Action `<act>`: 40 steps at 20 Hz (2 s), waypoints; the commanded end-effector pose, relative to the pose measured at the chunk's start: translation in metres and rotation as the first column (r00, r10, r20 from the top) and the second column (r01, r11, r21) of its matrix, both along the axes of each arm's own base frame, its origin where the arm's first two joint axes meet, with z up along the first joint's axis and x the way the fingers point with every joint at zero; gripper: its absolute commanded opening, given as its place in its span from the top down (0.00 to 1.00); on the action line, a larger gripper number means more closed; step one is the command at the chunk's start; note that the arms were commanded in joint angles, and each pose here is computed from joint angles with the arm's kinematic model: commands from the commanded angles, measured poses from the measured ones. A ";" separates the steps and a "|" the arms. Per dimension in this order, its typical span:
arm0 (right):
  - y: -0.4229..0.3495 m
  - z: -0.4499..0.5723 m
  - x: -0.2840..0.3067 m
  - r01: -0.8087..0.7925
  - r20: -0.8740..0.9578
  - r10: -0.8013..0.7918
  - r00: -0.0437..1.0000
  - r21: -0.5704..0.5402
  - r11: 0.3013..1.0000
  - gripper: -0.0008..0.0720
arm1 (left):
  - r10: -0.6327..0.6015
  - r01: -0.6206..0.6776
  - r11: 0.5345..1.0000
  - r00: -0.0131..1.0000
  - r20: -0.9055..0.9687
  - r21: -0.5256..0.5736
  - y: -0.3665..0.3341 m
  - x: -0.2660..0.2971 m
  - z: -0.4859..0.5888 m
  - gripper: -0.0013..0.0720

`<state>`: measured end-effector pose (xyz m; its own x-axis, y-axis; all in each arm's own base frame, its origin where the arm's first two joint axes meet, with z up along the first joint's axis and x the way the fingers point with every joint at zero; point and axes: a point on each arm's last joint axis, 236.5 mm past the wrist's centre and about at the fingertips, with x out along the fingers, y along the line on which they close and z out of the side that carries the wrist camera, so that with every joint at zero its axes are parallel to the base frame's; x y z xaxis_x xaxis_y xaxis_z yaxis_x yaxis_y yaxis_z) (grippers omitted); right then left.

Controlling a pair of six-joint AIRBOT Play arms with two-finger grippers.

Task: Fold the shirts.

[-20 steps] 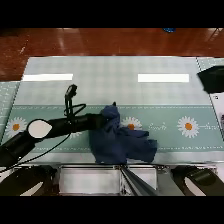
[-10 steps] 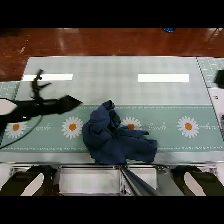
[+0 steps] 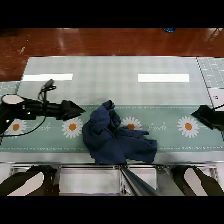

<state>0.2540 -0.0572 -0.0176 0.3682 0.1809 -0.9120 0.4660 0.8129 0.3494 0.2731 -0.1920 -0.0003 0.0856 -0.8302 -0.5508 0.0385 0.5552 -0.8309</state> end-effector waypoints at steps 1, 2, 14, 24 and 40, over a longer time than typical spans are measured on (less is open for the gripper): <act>0.034 -0.018 -0.020 -0.096 -0.052 0.103 0.993 0.119 0.988 0.43 | -0.160 0.162 0.986 0.986 -0.037 0.032 -0.046 -0.008 -0.027 0.29; 0.036 -0.018 -0.023 -0.114 -0.062 0.123 0.990 0.127 0.985 0.43 | -0.208 0.210 0.977 0.977 -0.046 0.033 -0.058 -0.009 -0.030 0.29; 0.133 -0.054 -0.110 -0.438 -0.255 0.520 0.815 0.317 0.841 0.43 | -0.385 0.390 0.918 0.919 -0.082 0.073 -0.066 0.004 -0.036 0.94; 0.174 -0.067 -0.119 -0.589 -0.256 0.652 0.714 0.285 0.756 0.43 | -0.371 0.377 0.923 0.925 -0.081 0.074 -0.063 0.008 -0.036 0.94; 0.191 0.115 0.072 -0.640 0.280 0.615 0.737 -0.005 0.769 0.95 | -0.076 0.044 0.993 0.946 0.316 0.107 0.002 0.127 0.119 0.94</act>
